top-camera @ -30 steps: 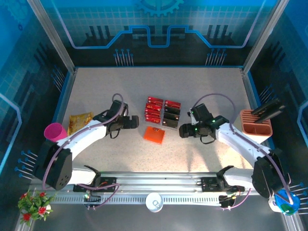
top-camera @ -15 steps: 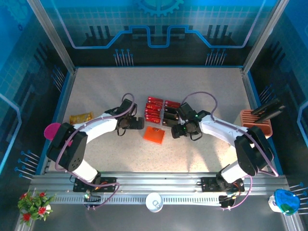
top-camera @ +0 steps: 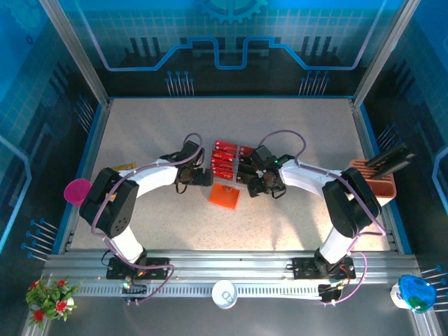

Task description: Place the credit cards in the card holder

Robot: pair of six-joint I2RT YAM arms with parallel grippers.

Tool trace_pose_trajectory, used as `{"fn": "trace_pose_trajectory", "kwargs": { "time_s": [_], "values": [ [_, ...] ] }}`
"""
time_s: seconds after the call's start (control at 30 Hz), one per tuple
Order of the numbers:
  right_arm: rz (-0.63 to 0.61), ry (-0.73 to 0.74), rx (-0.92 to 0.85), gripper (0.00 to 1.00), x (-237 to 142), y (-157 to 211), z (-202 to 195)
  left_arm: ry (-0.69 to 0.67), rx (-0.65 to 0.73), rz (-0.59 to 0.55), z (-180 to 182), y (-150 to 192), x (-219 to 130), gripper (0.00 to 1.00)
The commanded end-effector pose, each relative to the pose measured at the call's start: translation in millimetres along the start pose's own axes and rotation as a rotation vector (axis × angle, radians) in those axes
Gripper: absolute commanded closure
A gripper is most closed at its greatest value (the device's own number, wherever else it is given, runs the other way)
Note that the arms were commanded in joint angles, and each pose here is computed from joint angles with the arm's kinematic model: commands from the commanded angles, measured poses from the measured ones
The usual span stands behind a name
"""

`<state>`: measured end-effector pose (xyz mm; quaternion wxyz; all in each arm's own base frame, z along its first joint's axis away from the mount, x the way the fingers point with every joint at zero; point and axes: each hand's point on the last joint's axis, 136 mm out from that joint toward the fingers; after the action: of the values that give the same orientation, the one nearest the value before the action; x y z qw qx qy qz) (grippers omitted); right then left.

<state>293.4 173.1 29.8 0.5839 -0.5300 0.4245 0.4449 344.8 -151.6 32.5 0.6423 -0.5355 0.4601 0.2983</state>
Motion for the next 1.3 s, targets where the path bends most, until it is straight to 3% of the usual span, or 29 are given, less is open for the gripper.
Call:
{"fn": "trace_pose_trajectory", "kwargs": {
  "time_s": [0.0, 0.7, 0.93, 1.27],
  "values": [
    [-0.018, 0.040, 0.013, 0.27, 2.6, -15.9, -10.5, -0.007, 0.044, -0.007, -3.2, -13.4, 2.2, 0.01],
    [-0.011, -0.019, 0.096, 0.29, 17.1, -84.2, -24.1, -0.052, 0.061, -0.036, 8.0, -83.1, 32.4, 0.01],
    [-0.021, -0.067, 0.099, 0.29, -3.5, -75.3, -22.1, -0.045, 0.044, -0.042, 12.0, -83.6, 27.8, 0.01],
    [-0.057, -0.191, 0.154, 0.29, -56.7, -30.4, -10.4, 0.005, -0.036, -0.091, 10.6, -53.9, -21.7, 0.01]
  ]
}}
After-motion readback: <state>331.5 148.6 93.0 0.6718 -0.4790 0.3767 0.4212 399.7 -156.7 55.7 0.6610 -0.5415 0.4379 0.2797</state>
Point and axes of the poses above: each hand's point on the last joint's axis, 136 mm out from that joint toward the fingers, its own x axis out along the fingers, its own z axis along the line the jaws close on, y = z × x, and after that the axes turned 15 degrees about x, right-handed
